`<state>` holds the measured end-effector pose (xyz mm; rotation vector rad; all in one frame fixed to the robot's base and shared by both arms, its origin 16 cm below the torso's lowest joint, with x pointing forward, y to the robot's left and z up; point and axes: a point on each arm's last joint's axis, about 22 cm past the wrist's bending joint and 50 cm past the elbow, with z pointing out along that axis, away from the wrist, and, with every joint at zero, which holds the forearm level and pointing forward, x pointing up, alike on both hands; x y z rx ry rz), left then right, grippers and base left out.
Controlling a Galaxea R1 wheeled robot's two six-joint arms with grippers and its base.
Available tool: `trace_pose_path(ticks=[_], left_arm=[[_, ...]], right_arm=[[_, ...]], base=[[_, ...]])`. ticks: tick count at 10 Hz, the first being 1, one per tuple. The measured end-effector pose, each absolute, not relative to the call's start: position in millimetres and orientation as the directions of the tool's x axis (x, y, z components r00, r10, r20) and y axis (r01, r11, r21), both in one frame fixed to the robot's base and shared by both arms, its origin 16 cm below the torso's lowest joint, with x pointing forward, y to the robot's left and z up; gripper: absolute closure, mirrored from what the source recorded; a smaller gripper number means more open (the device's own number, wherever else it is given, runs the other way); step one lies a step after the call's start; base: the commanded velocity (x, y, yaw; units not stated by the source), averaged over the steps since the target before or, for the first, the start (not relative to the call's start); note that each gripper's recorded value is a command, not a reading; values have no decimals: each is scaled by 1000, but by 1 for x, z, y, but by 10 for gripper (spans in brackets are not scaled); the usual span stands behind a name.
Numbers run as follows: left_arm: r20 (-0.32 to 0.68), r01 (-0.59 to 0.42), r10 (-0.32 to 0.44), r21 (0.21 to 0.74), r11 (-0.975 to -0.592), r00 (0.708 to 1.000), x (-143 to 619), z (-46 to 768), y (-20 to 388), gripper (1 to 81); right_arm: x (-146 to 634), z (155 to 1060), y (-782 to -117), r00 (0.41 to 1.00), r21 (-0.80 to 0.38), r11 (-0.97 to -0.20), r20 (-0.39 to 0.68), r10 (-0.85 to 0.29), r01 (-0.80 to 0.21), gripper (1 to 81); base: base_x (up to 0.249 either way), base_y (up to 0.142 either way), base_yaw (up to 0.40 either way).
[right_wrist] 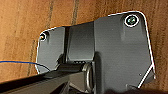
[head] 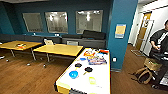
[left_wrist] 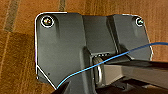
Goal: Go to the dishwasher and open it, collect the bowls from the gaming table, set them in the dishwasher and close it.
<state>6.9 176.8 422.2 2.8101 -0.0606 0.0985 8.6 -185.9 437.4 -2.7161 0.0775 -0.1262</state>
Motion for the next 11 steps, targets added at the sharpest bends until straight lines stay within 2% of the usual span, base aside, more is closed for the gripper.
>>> trace_pose_path(ticks=[11], left_arm=[[75,-53,-30,325,-944,997,7,422,174,10]], right_arm=[[10,438,-185,994,-412,-911,81,-68,-29,10]], base=[[63,133,0]])
